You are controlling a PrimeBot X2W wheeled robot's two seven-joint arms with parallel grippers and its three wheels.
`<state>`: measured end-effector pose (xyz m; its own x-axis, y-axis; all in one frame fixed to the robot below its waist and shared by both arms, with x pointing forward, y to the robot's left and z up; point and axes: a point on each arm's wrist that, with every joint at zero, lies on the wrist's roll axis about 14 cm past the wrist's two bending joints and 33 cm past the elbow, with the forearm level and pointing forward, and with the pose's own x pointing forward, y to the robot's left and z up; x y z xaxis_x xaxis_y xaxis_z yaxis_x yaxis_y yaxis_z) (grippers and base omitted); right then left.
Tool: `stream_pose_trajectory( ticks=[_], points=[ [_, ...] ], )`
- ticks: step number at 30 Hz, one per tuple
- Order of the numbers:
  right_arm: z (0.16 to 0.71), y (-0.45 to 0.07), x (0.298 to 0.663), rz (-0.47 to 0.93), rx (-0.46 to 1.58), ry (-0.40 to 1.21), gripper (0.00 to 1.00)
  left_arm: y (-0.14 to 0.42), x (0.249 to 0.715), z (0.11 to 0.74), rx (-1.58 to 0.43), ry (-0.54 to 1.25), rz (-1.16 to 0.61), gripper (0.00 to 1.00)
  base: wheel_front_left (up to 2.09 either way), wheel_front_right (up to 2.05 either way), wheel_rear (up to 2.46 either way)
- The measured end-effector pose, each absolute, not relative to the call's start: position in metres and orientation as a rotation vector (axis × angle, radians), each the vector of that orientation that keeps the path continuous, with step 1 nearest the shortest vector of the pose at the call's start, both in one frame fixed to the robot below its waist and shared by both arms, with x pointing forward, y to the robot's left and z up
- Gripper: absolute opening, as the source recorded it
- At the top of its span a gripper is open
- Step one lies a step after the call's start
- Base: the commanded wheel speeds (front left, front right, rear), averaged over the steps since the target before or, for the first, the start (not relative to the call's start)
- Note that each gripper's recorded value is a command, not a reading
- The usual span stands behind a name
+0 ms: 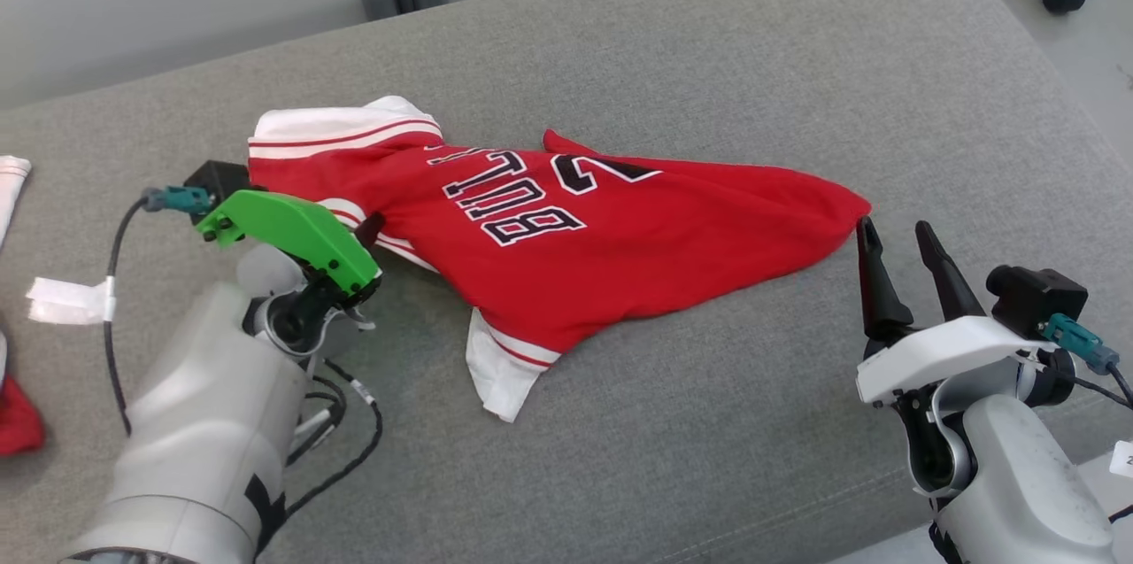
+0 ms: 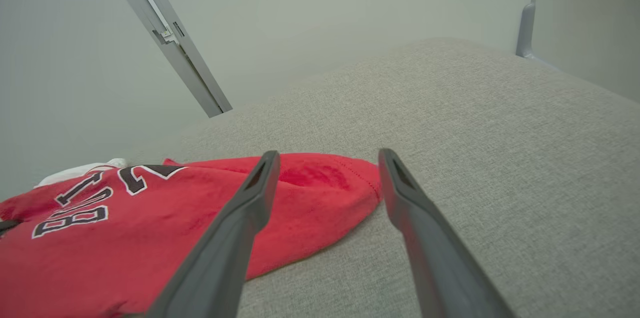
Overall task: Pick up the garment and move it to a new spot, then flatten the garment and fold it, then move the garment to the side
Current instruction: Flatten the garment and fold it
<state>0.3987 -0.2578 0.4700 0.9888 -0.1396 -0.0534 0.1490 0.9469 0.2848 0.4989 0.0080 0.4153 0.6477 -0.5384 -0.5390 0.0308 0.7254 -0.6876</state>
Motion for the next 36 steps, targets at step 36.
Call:
stream_pose_trajectory(
  ticks=[36],
  points=[
    [0.468, -0.253, 0.394, -0.182, 0.369, 0.030, 1.00, -0.118, 0.459, 0.477, -0.468, 0.848, -0.802, 0.00, 0.00, 0.00, 0.00]
  ],
)
